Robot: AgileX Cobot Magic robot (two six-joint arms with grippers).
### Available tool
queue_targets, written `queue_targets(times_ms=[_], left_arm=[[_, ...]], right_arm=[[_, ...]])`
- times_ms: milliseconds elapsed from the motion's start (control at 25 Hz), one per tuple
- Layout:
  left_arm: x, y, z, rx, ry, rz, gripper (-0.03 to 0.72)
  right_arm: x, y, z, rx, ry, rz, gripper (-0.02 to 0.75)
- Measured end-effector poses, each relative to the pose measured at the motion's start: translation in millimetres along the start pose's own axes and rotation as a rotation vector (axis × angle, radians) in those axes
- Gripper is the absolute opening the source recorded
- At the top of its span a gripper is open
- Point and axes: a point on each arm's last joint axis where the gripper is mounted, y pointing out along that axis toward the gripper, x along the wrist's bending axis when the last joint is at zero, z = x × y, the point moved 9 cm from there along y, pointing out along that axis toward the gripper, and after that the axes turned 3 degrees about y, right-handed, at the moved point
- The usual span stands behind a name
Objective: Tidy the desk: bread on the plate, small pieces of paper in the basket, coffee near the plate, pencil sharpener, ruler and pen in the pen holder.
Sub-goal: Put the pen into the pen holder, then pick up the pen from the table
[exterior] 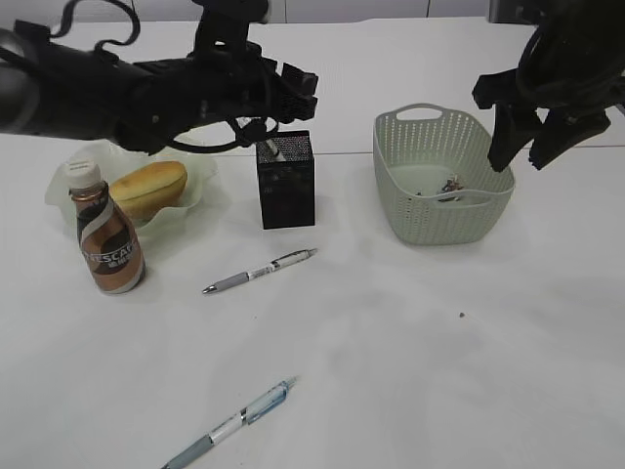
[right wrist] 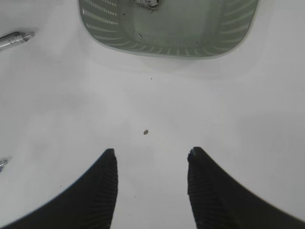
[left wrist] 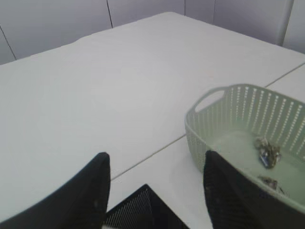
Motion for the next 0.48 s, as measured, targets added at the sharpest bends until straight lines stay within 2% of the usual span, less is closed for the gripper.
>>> queue_targets(times_ms=[280,480], left_arm=[[5.3,-31,13,0.276,0.075,-0.004,0.456],[-4.9,-52,40,0.495,0.157,0.018,0.454]], right_arm=[[0,0,0,0.0,0.0,0.0,0.354],[0,0,0,0.0,0.0,0.0,0.354]])
